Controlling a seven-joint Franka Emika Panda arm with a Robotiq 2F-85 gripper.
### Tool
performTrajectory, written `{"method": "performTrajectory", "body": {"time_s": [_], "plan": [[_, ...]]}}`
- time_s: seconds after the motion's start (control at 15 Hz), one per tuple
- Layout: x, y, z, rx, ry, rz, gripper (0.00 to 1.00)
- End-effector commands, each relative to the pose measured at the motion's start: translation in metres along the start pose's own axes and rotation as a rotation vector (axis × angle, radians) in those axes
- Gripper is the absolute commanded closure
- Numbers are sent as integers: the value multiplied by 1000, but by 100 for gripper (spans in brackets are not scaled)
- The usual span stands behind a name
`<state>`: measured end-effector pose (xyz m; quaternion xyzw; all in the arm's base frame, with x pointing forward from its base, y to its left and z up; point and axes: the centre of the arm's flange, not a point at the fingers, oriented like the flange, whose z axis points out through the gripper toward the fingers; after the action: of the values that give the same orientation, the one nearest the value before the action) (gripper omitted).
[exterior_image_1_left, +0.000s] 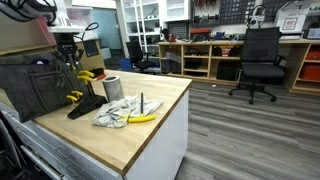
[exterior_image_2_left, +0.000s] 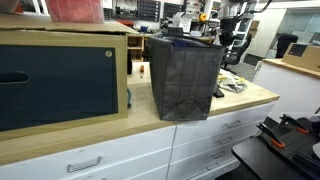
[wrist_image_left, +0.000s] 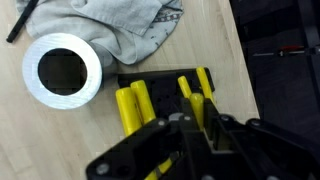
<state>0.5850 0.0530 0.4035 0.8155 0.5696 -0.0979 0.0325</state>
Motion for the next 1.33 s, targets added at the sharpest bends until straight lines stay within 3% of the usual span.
{"method": "performTrajectory", "body": {"time_s": [0.0,1.27], "plan": [[-1,0,-10,-6,0,13,96],[8,8,-1,-18,-25,24,96]]}}
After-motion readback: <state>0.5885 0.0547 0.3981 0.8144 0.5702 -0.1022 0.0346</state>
